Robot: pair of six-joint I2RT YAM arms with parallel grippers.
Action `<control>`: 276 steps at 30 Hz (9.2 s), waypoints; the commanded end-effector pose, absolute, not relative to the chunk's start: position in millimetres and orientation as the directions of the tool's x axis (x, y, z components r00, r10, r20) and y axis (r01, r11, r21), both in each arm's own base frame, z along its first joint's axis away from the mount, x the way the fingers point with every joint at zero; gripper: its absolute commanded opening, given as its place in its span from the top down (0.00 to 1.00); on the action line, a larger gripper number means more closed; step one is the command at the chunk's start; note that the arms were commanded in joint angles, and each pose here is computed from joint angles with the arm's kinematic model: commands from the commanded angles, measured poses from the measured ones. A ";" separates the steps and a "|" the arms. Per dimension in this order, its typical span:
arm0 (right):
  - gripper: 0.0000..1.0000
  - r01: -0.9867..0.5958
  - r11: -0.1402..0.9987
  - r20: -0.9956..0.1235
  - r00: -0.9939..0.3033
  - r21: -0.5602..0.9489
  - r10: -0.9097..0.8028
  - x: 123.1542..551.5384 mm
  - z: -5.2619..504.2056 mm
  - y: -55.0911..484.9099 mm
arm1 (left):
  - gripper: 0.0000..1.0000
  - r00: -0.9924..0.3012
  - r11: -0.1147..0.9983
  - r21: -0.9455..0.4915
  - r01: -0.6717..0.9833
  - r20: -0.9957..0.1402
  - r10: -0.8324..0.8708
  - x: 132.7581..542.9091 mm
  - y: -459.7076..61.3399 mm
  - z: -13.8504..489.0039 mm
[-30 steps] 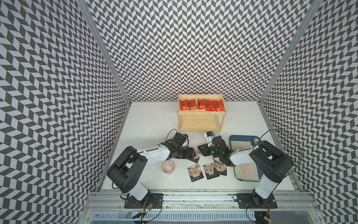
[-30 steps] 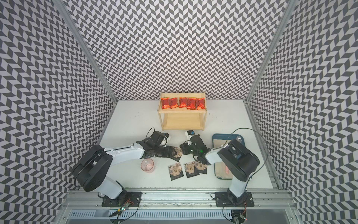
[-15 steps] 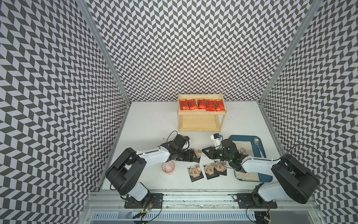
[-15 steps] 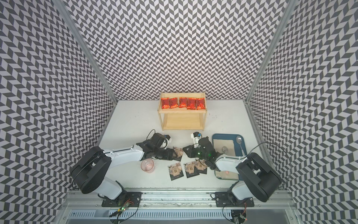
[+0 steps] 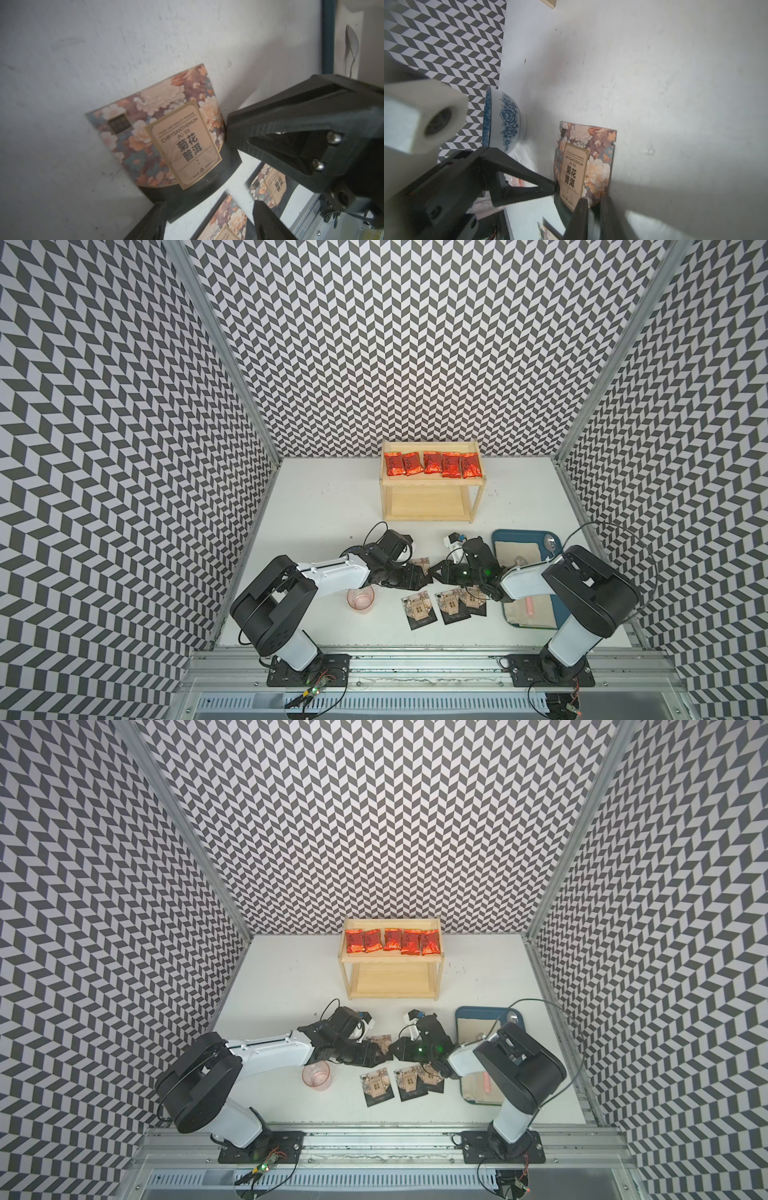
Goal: Place the tea bags on the shelf by color
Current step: Adjust the tea bag at the center of the board, then pick up the tea bag from the center of the board, then place the tea bag on the shelf.
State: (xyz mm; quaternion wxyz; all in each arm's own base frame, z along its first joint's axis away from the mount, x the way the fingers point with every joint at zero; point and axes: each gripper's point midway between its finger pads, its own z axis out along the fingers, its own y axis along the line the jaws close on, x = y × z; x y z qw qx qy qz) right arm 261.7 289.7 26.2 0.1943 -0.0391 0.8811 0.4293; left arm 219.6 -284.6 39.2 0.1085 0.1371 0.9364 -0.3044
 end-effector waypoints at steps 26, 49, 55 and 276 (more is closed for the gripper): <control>0.81 -0.218 0.547 -0.357 -0.920 0.808 0.161 262.2 52.2 281.5 | 0.31 -0.947 0.806 -0.543 0.235 -0.316 0.063 253.7 -281.0 43.4; 0.64 -0.096 0.478 -0.185 -0.972 0.873 0.144 260.6 29.0 314.3 | 0.32 -0.960 0.834 -0.520 0.184 -0.276 0.040 240.4 -257.9 18.6; 0.63 -0.120 0.487 -0.213 -0.967 0.865 0.140 267.7 32.6 313.1 | 0.32 -0.961 0.831 -0.526 0.179 -0.273 0.034 239.3 -254.6 17.6; 0.99 0.056 0.118 -0.075 -0.497 0.991 0.864 462.7 79.6 381.9 | 0.18 -0.760 0.800 -0.539 0.263 -0.627 -0.173 285.2 -153.7 199.8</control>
